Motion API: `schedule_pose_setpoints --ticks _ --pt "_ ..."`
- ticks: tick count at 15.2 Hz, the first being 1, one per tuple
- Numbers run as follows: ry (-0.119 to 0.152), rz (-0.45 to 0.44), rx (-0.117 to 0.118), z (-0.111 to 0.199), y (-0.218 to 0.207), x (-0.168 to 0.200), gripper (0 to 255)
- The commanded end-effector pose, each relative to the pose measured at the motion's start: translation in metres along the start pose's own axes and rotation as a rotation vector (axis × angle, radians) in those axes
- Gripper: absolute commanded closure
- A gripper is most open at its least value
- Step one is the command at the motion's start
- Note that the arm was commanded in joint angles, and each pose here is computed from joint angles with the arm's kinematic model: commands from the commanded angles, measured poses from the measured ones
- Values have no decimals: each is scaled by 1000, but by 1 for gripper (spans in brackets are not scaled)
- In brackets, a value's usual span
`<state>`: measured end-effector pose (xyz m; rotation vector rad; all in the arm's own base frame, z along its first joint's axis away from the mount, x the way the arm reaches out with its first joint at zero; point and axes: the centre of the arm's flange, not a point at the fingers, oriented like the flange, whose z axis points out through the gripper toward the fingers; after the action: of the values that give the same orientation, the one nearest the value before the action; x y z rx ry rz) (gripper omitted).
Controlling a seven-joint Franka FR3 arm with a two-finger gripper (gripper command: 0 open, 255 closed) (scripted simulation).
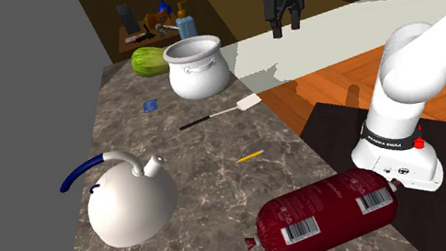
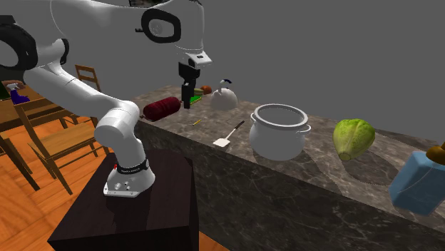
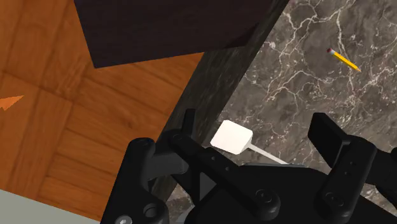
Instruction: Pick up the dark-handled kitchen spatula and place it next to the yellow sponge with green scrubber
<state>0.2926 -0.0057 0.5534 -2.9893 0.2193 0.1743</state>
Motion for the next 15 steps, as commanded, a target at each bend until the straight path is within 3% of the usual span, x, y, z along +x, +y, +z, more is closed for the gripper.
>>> schedule_pose_setpoints --ticks 1,15 --pt "0 0 0 0 0 0 0" --pt "65 -664 -93 107 -61 126 0"
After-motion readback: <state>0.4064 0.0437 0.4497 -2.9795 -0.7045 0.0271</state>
